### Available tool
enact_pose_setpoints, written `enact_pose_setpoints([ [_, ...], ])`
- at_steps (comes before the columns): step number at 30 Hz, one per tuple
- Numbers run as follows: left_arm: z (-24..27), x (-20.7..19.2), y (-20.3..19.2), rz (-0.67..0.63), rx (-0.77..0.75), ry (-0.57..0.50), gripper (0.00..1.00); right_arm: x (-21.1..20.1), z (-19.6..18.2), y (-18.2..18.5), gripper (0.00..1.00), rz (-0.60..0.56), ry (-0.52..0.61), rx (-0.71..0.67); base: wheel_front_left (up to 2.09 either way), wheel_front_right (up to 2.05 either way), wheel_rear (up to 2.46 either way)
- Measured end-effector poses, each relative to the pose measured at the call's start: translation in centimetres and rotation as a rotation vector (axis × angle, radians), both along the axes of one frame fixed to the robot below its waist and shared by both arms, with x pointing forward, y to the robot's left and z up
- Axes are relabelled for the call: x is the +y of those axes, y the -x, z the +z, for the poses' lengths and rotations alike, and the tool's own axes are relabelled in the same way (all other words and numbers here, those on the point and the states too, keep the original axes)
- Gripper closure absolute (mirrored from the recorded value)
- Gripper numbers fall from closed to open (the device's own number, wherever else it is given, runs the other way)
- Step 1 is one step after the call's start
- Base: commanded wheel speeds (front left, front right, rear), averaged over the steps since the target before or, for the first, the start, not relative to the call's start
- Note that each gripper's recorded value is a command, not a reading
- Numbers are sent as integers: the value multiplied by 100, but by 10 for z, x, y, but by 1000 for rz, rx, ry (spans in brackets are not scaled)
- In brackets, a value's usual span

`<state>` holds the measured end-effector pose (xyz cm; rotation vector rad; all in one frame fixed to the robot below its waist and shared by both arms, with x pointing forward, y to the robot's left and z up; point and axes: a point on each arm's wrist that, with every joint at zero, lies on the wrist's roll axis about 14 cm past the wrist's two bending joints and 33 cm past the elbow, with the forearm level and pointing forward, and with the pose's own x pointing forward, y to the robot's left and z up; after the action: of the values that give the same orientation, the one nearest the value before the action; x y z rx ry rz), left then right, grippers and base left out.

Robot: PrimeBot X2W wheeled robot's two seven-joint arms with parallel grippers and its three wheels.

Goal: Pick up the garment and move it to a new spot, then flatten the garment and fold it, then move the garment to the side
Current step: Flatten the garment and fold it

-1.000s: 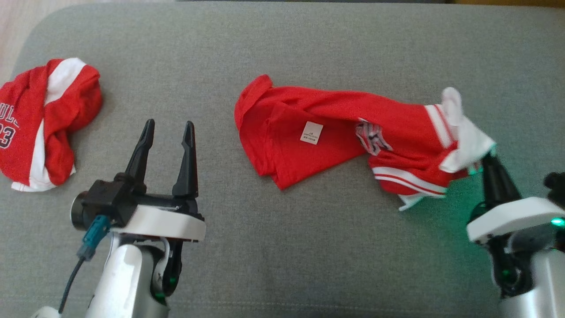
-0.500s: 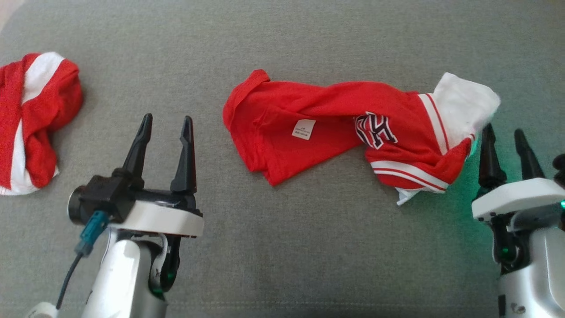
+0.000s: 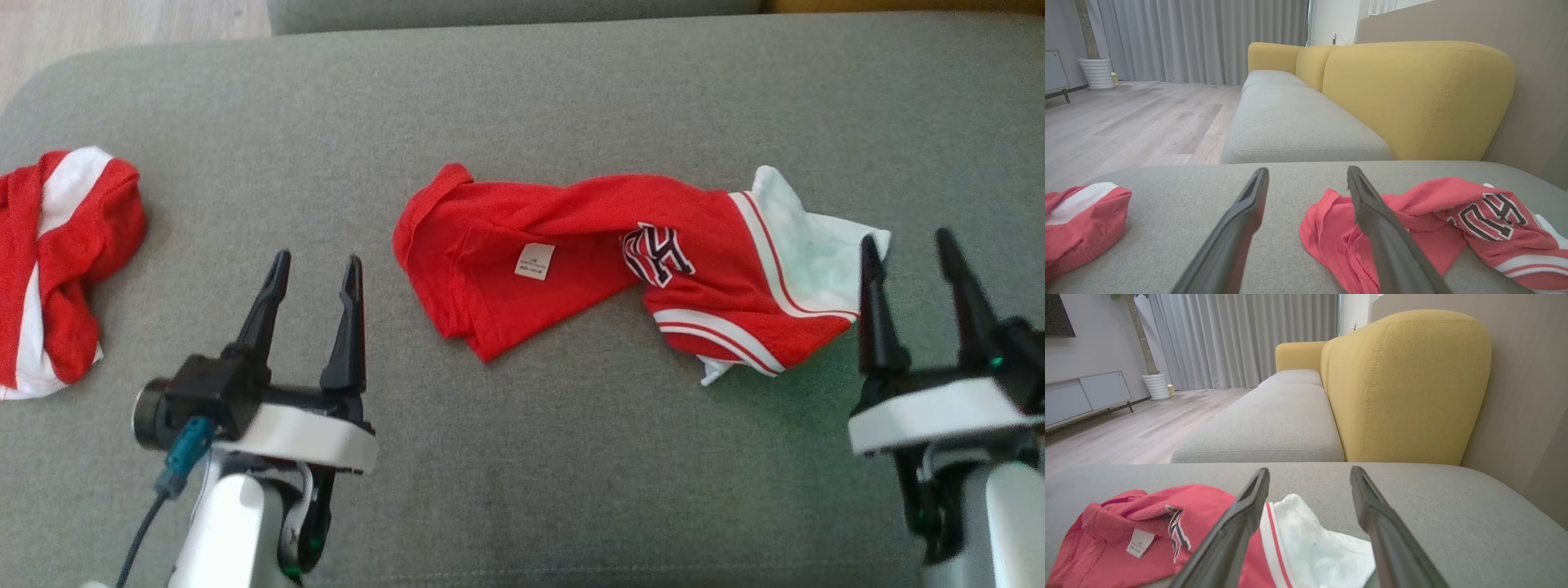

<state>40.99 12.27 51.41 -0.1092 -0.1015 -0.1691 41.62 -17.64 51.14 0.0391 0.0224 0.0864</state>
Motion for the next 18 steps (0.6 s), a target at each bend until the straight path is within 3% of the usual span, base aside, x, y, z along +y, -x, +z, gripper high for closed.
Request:
enact_pose_setpoints([
  [6, -5, -4, 8, -13, 17, -11, 0, 4, -5, 22, 0, 9, 7, 34, 0, 0, 0],
  [18, -12, -8, 9, -26, 37, -17, 0, 5, -6, 25, 0, 10, 4, 47, 0, 0, 0],
])
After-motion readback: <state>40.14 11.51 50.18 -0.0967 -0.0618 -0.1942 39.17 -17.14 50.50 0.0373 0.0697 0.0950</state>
